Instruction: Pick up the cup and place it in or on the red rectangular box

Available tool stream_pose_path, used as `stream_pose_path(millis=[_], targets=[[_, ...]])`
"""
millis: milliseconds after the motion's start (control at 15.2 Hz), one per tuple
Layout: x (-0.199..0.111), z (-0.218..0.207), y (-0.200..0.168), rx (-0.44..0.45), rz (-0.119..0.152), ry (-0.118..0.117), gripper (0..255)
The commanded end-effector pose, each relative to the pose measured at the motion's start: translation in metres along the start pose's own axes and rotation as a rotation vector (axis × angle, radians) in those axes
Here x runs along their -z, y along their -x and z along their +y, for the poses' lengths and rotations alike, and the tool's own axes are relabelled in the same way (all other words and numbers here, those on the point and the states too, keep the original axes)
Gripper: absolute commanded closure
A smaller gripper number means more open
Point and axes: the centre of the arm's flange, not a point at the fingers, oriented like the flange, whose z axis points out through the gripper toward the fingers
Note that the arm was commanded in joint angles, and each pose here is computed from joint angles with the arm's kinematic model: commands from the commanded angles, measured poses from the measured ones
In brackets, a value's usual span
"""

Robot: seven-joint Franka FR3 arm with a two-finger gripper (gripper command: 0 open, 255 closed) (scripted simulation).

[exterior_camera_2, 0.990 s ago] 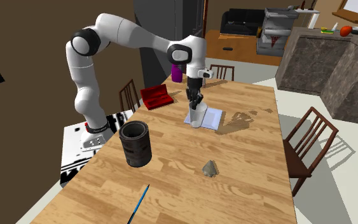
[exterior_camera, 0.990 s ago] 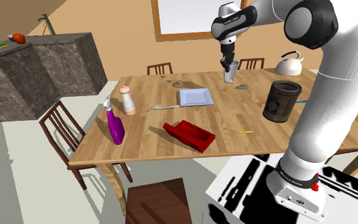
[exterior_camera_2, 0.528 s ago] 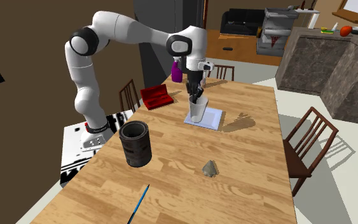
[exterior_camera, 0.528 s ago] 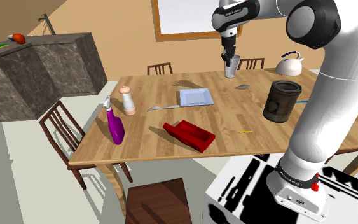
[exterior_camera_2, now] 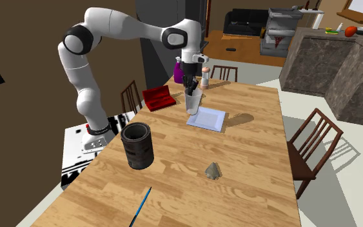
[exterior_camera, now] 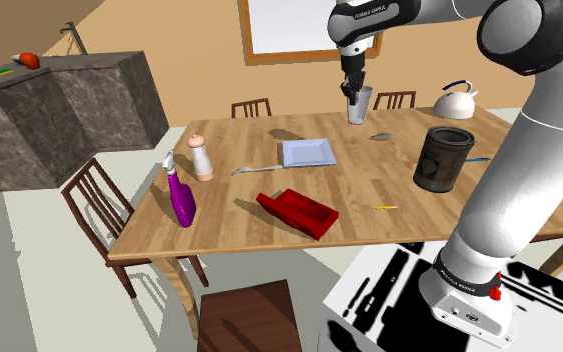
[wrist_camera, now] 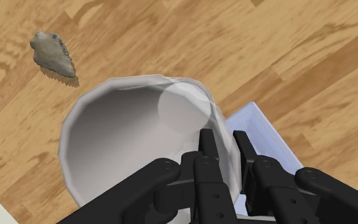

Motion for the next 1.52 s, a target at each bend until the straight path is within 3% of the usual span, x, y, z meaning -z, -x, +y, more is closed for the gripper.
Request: stream_pose_path(millis=[0, 1452], targets=[[0.005, -0.026, 0.003, -0.001, 0.0, 0.001, 255], [0.065, -0.308, 0.035, -0.001, 0.0, 0.001, 255]])
